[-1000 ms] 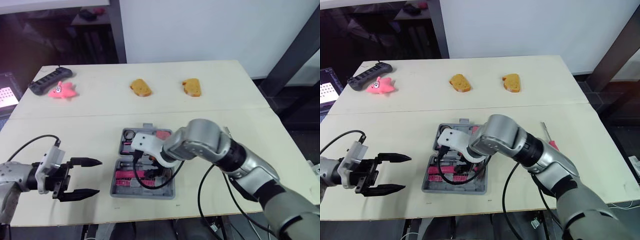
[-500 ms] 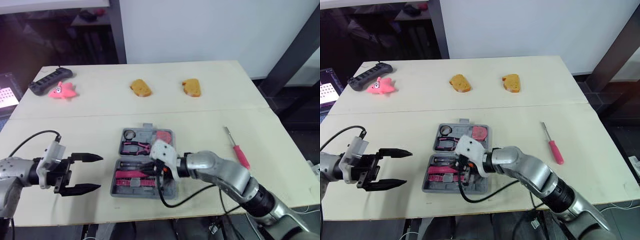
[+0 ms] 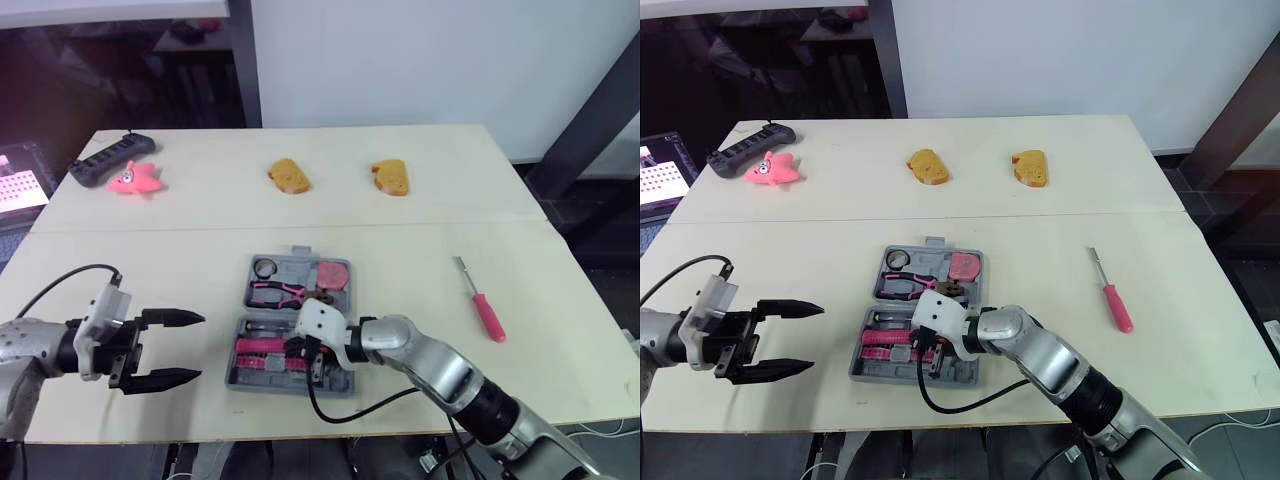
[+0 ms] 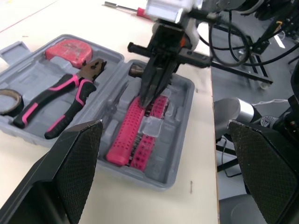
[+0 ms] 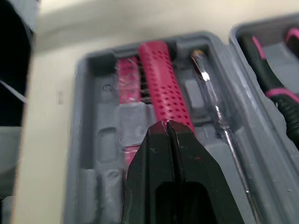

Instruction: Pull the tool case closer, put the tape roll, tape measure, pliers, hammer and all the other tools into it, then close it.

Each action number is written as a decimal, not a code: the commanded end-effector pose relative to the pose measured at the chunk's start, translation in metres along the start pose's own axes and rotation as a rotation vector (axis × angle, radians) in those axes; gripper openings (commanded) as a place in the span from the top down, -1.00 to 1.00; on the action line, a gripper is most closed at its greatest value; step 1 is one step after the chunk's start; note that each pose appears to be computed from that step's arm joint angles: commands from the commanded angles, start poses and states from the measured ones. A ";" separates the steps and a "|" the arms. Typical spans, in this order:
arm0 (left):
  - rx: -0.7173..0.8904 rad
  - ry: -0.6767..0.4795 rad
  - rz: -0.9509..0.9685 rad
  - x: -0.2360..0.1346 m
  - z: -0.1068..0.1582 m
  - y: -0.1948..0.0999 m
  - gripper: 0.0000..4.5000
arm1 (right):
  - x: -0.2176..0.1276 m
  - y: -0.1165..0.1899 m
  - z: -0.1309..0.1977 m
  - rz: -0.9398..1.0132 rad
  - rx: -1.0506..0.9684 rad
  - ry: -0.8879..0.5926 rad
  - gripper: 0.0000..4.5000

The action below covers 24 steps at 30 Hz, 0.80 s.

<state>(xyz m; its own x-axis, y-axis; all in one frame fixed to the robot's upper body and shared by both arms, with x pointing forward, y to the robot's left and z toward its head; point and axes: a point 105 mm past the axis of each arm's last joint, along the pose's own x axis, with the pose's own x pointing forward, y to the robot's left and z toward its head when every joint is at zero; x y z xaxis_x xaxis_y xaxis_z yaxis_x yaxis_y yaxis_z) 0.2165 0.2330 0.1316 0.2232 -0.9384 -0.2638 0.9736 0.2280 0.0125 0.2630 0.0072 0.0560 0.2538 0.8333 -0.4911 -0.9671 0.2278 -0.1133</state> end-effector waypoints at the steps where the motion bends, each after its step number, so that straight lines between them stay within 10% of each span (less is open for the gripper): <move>1: 0.038 -0.007 0.001 -0.001 0.009 0.000 -1.00 | 0.004 -0.004 -0.015 -0.032 0.027 0.084 0.97; 13: 0.040 -0.010 -0.009 0.001 0.010 0.001 -1.00 | 0.002 0.019 -0.063 0.023 0.318 0.356 0.97; 24: 0.037 -0.009 -0.010 0.001 0.010 0.000 -1.00 | 0.010 0.022 -0.020 0.061 0.269 0.080 0.97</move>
<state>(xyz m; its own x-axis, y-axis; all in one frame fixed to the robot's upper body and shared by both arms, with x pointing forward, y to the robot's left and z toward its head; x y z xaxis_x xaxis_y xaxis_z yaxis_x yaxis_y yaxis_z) 0.2182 0.2307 0.1350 0.2182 -0.9402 -0.2616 0.9754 0.2189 0.0269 0.2547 0.0090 0.0398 0.2305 0.7998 -0.5543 -0.9339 0.3418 0.1048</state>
